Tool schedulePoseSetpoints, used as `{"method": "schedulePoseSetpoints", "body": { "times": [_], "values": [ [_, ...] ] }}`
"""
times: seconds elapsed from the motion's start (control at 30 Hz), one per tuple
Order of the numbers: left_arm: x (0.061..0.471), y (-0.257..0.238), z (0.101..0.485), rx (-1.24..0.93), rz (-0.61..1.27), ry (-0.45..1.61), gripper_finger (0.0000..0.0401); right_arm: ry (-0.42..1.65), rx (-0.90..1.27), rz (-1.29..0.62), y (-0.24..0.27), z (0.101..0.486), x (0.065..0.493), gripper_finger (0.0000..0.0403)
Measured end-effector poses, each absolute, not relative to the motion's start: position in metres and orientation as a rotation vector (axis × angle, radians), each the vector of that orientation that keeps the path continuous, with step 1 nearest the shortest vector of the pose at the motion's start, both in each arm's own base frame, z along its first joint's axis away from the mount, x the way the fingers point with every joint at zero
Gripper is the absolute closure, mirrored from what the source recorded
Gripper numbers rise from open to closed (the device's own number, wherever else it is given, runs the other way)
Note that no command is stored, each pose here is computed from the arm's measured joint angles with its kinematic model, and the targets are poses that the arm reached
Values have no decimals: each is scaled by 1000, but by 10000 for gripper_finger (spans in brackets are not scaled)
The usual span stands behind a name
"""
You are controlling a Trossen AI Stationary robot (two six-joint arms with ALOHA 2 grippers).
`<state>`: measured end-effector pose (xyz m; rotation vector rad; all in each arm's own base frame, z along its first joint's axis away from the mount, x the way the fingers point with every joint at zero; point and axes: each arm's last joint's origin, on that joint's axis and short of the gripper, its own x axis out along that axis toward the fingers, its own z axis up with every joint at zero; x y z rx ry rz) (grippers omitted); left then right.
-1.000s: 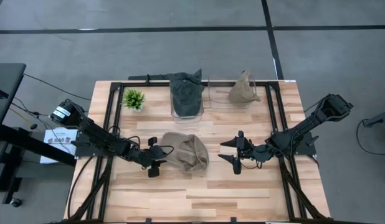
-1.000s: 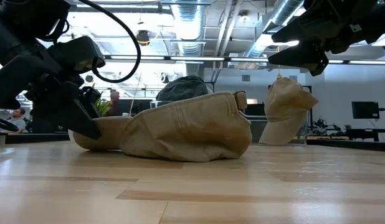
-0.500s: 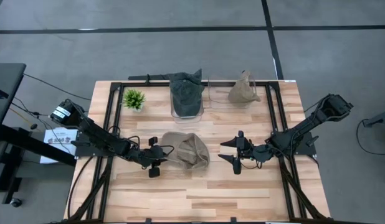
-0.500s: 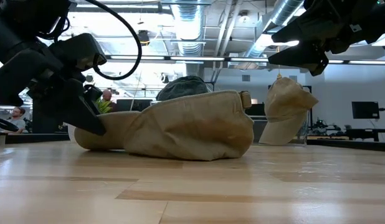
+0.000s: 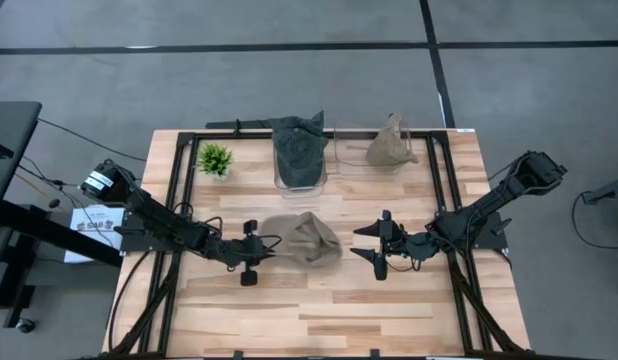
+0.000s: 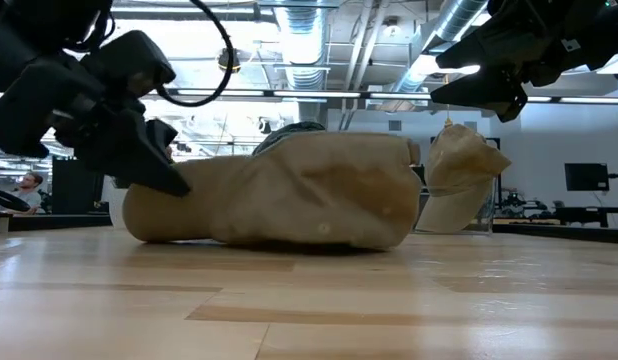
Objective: Pick & Place hat
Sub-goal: Put the brown cap into the right transparent bin
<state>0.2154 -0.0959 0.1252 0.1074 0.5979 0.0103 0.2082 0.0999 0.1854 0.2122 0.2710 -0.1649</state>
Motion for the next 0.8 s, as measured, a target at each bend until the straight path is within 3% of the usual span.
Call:
{"method": "schedulePoseSetpoints", "body": {
  "times": [0.8],
  "values": [
    [225, -104, 144, 39, -94, 393, 384, 271, 211, -165, 100, 185, 208, 148]
  ]
}}
